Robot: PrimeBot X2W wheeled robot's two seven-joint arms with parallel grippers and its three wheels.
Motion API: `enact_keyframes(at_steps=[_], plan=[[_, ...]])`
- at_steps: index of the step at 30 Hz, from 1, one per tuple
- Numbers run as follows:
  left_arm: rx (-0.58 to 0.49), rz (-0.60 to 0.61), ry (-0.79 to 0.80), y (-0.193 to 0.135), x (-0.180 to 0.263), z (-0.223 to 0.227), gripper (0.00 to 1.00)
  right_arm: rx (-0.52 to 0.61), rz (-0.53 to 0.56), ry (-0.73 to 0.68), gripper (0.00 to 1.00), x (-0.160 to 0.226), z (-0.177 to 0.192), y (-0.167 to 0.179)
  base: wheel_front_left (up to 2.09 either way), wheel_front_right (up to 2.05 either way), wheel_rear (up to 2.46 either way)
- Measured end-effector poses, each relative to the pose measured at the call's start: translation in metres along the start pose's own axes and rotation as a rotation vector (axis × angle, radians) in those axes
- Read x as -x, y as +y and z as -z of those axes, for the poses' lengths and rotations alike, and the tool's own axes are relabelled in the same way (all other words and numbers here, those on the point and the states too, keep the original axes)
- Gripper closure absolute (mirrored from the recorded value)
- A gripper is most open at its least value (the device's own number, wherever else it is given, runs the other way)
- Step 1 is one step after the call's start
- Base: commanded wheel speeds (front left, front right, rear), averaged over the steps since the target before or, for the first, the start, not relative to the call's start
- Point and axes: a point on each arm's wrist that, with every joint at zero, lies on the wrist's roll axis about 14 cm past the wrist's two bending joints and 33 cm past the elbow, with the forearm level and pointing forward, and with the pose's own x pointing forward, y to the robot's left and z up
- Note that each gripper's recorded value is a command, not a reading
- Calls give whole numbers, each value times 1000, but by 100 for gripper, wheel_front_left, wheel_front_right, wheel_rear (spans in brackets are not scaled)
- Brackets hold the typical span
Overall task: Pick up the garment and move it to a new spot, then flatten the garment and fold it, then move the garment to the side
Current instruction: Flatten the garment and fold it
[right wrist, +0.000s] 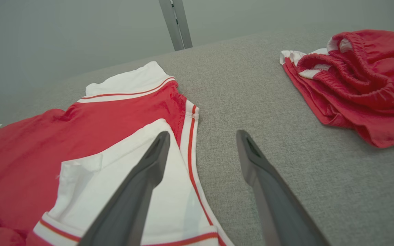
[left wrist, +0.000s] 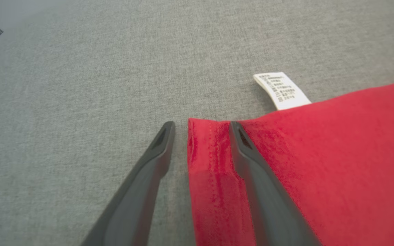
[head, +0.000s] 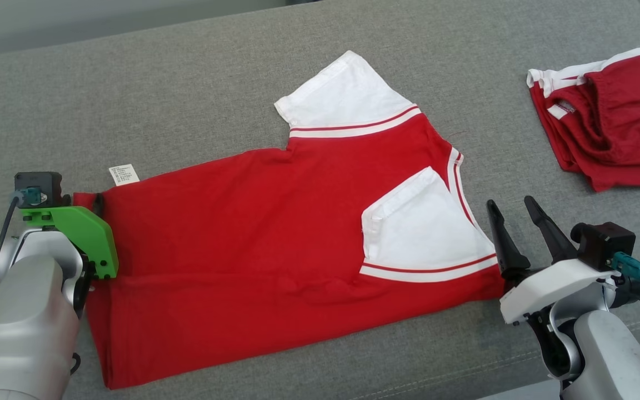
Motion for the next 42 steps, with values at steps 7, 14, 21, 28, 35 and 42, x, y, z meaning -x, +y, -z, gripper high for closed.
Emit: enact_keyframes(at_steps=[7,14,21,28,35,42], plan=[[-20,22,1,-6,-1,0,100,7,-12,-12,0,-4,-5,2,0,0,0],[13,31,-94,-9,5,-16,100,85,-60,-31,0,-22,-27,9,0,0,0],[62,44,-231,-12,18,-40,100,212,-126,-38,0,-60,-63,24,0,0,0],[107,32,-307,-8,29,-46,100,284,-194,2,0,-112,-87,51,0,0,0],[169,26,-401,-15,32,-62,100,324,-225,101,0,-169,-85,70,0,0,0],[199,-3,-448,-12,30,-60,100,316,-223,247,0,-218,-48,76,0,0,0]])
